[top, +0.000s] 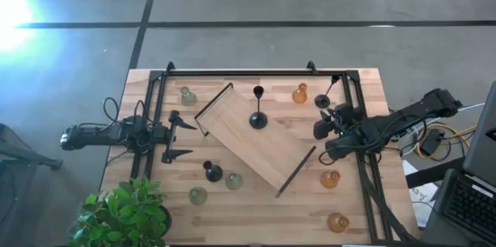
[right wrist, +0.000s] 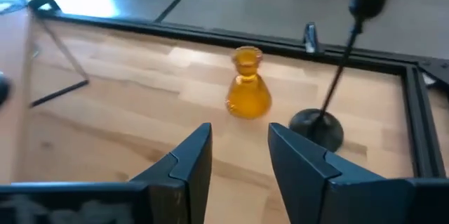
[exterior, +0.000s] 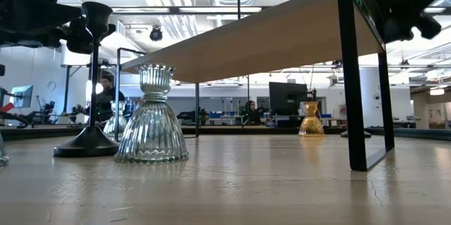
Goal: Pick & Place candle stick holders
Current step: Put the top black candle holder on the shelf
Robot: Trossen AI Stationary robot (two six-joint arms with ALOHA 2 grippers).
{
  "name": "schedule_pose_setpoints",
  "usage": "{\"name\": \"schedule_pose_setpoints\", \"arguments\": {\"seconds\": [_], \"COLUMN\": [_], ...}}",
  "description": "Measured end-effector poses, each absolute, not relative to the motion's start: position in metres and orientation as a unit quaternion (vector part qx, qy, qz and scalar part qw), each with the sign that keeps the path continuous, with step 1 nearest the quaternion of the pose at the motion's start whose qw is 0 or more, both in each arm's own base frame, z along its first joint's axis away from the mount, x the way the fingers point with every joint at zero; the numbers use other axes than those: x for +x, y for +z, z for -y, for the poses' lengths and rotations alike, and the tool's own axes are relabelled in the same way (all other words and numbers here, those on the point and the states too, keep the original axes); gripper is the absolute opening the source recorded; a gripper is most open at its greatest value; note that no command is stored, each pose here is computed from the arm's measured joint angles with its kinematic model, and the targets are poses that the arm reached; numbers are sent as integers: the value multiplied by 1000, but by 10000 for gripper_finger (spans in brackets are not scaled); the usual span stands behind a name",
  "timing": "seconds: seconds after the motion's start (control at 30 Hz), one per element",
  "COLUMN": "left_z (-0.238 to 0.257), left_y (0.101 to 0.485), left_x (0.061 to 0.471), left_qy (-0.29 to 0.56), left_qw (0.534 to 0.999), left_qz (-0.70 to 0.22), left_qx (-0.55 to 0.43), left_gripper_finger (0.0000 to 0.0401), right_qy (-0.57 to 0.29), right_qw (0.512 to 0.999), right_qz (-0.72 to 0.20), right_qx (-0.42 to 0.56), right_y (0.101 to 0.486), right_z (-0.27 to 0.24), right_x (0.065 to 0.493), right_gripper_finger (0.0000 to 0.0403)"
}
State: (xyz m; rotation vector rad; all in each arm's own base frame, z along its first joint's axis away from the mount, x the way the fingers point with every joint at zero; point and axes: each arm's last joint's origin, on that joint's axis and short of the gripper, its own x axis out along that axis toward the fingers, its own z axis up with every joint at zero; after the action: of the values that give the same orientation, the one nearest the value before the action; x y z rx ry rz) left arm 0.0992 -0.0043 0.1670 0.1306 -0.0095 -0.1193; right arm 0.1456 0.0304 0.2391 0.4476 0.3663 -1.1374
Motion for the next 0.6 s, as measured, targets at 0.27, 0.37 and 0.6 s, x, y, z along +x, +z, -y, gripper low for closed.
{"name": "schedule_pose_setpoints", "arguments": {"seconds": [0.27,0.37,0.6], "left_z": [4,4,4], "left_y": [167,167,167], "left_x": [99,99,99], "left_qy": [-59,-59,-60], "left_qw": [996,996,996], "left_qz": [5,5,5], "left_qx": [65,65,65], "left_gripper_finger": [383,383,383], "right_qy": [-551,-558,-597], "right_qw": [808,809,787], "right_qz": [-147,-140,-120], "right_qx": [146,118,104], "right_y": [215,209,192], "right_z": [-28,-25,-10], "right_x": [143,141,138], "right_gripper_finger": [150,162,191]}}
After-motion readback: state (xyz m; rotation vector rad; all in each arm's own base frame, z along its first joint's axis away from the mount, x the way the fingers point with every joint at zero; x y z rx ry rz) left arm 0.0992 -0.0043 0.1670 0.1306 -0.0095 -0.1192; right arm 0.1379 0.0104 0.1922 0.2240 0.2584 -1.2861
